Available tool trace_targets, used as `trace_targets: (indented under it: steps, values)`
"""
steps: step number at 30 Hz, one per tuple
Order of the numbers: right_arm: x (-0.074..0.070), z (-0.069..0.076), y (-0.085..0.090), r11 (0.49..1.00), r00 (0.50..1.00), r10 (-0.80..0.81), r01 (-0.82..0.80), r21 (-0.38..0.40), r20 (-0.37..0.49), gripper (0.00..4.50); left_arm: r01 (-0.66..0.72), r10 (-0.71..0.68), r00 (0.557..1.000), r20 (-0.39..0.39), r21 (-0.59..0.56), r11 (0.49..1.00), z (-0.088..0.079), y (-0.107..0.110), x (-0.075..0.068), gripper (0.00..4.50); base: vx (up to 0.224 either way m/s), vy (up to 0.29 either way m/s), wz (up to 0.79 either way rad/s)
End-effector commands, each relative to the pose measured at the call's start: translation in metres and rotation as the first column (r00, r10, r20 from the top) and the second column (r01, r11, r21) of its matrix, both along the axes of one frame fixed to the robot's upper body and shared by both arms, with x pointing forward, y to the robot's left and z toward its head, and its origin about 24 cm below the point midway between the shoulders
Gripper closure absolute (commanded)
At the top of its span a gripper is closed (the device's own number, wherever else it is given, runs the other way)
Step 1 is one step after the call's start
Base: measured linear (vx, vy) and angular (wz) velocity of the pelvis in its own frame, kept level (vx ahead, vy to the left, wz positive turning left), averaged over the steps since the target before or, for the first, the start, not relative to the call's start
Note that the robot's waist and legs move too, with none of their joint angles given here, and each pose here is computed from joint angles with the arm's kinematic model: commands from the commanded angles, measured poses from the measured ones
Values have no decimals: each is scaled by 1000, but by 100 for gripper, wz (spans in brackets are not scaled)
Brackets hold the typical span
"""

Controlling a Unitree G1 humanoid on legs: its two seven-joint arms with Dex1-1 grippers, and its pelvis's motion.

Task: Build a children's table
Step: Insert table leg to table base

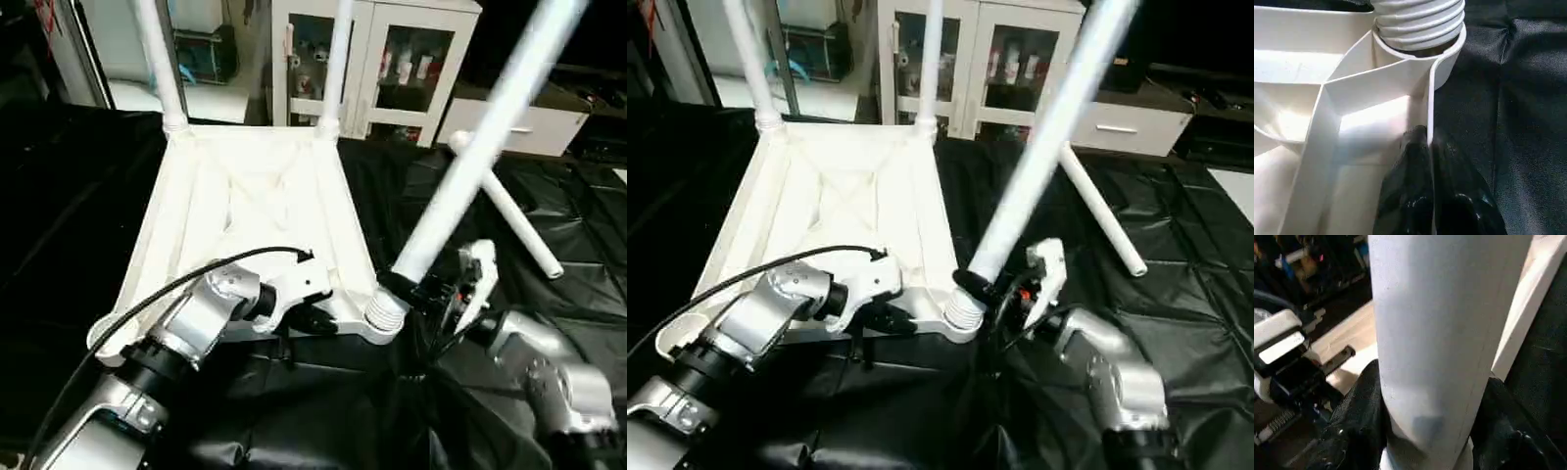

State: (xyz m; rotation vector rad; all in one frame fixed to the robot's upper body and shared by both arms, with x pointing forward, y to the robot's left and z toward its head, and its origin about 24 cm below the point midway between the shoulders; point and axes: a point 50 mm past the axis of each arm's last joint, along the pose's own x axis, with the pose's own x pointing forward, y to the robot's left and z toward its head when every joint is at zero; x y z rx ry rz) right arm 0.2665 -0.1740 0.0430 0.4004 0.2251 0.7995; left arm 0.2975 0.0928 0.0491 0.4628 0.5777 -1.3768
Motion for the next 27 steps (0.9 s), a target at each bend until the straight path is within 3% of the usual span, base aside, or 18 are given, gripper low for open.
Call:
trace_targets:
  steps: [1, 4, 5, 7, 14, 15, 17, 27]
  values:
    - [-7, -6, -2, 999, 1000, -28, 28, -15, -9, 263, -44, 45, 998, -33, 44, 998, -12, 4, 0, 450, 0, 0, 0]
    - [-9, -8, -1, 998, 999, -42, 42, -41, 9, 263, -49, 50, 998, -29, 47, 998, -12, 5, 1, 450, 0, 0, 0]
    - [-11, -9, 0, 994, 999, -27, 31, -103, 35, 263, -52, 53, 998, -27, 49, 997, -12, 6, 1, 450, 0, 0, 0]
    - [-13, -9, 0, 990, 998, -13, 21, -143, 56, 263, -55, 56, 998, -26, 50, 997, -12, 6, 2, 450, 0, 0, 0]
    - [-16, -7, 1, 978, 996, 26, -8, -208, 82, 263, -63, 64, 998, -23, 53, 997, -12, 7, 3, 450, 0, 0, 0]
    - [-19, -7, 0, 965, 995, 54, -29, -261, 88, 263, -63, 65, 998, -23, 55, 996, -12, 7, 3, 450, 0, 0, 0]
    - [-20, -7, 0, 956, 994, 71, -43, -291, 89, 263, -64, 65, 998, -22, 57, 996, -12, 7, 3, 450, 0, 0, 0]
    - [-20, -18, 1, 894, 989, 148, -133, -427, 3, 264, -59, 61, 998, -20, 58, 997, -12, 8, 3, 450, 0, 0, 0]
